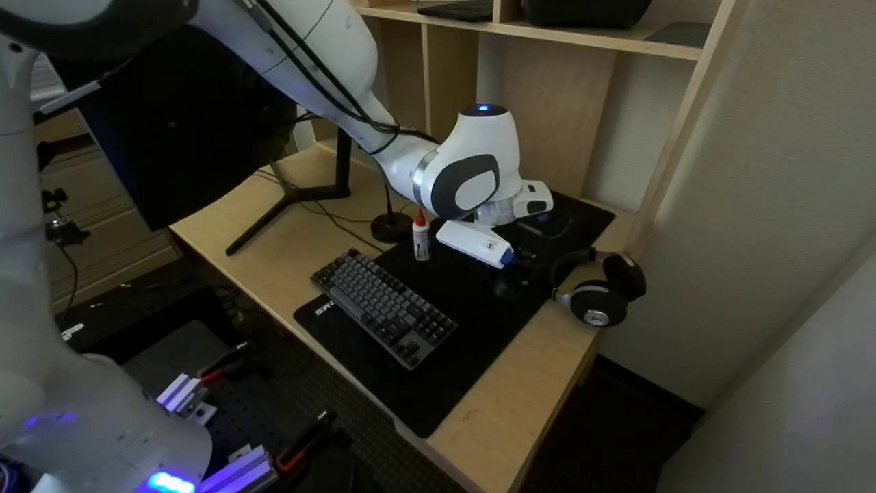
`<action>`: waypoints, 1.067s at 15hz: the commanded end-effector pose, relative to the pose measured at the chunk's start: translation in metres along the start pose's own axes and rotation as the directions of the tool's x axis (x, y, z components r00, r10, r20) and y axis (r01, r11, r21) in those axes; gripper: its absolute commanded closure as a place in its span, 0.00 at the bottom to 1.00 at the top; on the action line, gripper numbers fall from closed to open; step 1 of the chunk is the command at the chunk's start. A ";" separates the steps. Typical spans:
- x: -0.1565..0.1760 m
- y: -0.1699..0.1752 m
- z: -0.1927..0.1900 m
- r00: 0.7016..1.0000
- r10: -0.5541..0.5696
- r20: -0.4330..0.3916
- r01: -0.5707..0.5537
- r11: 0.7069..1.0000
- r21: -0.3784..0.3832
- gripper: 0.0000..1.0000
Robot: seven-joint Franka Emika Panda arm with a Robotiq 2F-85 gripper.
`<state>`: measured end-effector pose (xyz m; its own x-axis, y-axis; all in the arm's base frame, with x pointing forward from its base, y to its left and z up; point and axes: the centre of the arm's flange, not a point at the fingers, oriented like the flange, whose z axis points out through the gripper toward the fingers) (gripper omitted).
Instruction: Move the mouse to the left
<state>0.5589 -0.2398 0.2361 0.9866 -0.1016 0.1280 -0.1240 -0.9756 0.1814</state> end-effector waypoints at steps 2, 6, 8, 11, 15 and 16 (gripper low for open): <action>-0.065 0.036 0.009 0.994 -0.037 0.099 0.039 0.999 -0.021 0.57; -0.129 0.065 0.043 0.977 -0.032 0.209 0.035 0.999 -0.013 0.57; -0.160 0.076 0.056 0.964 -0.020 0.264 0.016 1.000 0.016 0.57; -0.193 0.074 0.065 0.968 0.010 0.252 -0.027 0.998 0.064 0.57; -0.205 0.069 0.072 0.979 0.077 0.188 -0.091 0.993 0.071 0.57; -0.206 0.069 0.070 0.980 0.093 0.175 -0.106 0.992 0.065 0.57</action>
<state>0.3681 -0.3090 0.1558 0.9736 -0.2134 -0.0815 -0.2028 -0.9717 0.1214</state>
